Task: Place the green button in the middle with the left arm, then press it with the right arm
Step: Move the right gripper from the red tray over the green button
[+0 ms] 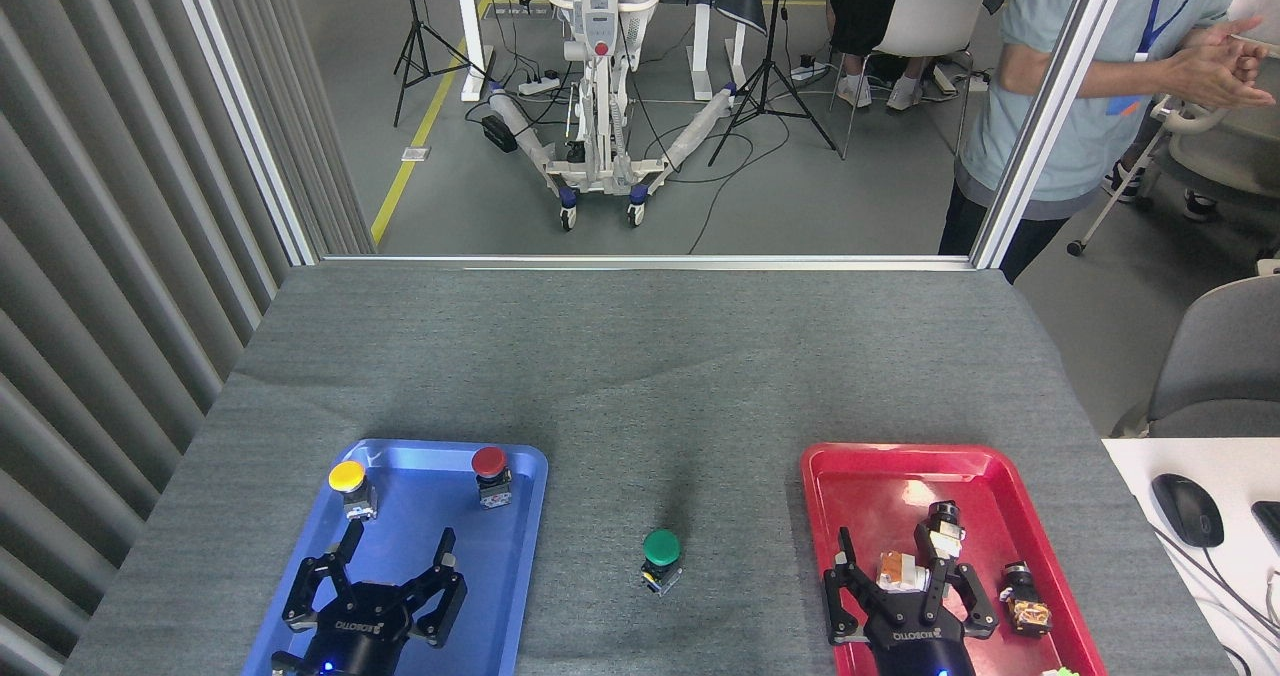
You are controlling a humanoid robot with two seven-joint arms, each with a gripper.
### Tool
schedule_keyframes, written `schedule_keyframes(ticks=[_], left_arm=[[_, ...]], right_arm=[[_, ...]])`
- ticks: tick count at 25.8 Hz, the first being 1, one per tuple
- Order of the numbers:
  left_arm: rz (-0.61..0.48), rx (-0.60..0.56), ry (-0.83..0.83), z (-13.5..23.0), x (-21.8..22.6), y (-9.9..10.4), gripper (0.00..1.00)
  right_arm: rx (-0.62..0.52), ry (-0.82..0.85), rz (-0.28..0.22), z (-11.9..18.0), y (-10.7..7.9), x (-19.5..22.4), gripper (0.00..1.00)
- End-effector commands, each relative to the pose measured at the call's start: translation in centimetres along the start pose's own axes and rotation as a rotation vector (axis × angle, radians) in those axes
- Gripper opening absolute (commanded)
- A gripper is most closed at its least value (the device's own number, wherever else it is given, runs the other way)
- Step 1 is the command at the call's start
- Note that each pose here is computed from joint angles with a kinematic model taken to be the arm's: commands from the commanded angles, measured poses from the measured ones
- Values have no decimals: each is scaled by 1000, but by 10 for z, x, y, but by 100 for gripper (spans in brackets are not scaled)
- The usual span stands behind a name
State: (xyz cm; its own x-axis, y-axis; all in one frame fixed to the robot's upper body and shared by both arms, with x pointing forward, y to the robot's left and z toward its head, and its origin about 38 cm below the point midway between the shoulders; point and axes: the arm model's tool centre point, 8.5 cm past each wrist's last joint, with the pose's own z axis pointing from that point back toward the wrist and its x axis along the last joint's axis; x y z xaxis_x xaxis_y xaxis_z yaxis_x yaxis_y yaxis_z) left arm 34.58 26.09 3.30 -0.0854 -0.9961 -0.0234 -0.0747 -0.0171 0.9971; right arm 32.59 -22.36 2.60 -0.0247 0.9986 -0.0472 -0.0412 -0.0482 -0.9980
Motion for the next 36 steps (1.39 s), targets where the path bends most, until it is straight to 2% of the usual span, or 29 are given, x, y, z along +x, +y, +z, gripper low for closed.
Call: schedule_keyframes(ticks=[1, 8, 12, 20, 26, 28, 36], left_arm=[[34, 10, 74, 6, -26, 3, 100], [33, 6, 75, 7, -28, 2, 100], [32, 0, 75, 8, -28, 0, 100], [33, 5, 73, 5, -28, 2, 100], [32, 3, 73, 6, -28, 1, 100], [32, 3, 73, 6, -28, 1, 100], [31, 19, 64, 6, -26, 6, 100]], right_arm=[[-2, -55, -5, -1, -1, 9, 52], [-9, -136, 20, -1, -3, 42, 25], [-22, -160, 9, -4, -8, 56, 17], [-43, -235, 9, -12, -18, 87, 13], [-53, -296, 27, -19, -23, 115, 5], [-38, -309, 29, -21, -21, 122, 2], [28, -359, 40, -32, -9, 155, 2]])
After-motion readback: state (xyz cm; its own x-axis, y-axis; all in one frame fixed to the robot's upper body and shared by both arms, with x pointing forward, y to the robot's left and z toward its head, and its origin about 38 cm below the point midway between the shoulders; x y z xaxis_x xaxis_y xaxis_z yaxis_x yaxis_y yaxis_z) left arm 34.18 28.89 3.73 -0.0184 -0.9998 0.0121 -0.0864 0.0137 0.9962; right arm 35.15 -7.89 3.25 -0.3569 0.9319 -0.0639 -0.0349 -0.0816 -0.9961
